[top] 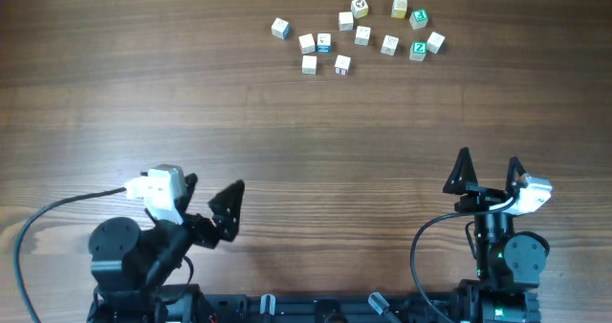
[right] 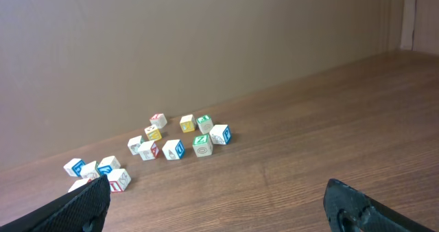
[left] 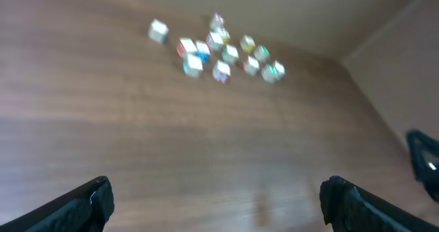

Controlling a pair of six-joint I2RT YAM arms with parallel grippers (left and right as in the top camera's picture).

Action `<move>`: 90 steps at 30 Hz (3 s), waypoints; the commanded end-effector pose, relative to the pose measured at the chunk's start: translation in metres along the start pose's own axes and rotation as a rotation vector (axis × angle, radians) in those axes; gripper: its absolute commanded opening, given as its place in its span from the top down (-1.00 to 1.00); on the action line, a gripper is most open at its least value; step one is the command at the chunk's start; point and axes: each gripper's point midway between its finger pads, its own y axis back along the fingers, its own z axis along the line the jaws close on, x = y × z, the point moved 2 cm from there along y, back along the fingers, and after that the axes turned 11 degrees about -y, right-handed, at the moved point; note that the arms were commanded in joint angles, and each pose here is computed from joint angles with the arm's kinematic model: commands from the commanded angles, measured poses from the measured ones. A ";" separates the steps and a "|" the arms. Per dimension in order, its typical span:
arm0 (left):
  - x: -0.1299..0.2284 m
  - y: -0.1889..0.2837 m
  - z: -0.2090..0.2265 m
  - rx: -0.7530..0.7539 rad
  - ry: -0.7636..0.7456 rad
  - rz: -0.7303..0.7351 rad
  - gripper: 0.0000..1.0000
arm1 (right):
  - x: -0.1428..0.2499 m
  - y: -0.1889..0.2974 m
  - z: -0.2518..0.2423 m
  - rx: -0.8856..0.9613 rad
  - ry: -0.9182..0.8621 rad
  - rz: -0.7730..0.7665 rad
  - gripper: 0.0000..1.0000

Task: Form a horizontal line
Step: 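Reach the left gripper forward toward the block cluster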

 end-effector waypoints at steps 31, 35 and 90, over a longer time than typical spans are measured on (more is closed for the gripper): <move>-0.033 -0.046 0.015 0.007 0.083 0.183 -0.99 | -0.002 0.000 0.000 0.002 -0.007 -0.012 -0.99; -0.055 -0.060 0.022 -0.009 0.074 0.206 -0.99 | -0.002 0.000 0.000 0.002 -0.007 -0.012 -0.99; -0.017 -0.356 0.012 -0.116 -0.276 0.438 -0.90 | -0.002 0.000 0.000 0.002 -0.007 -0.012 -0.99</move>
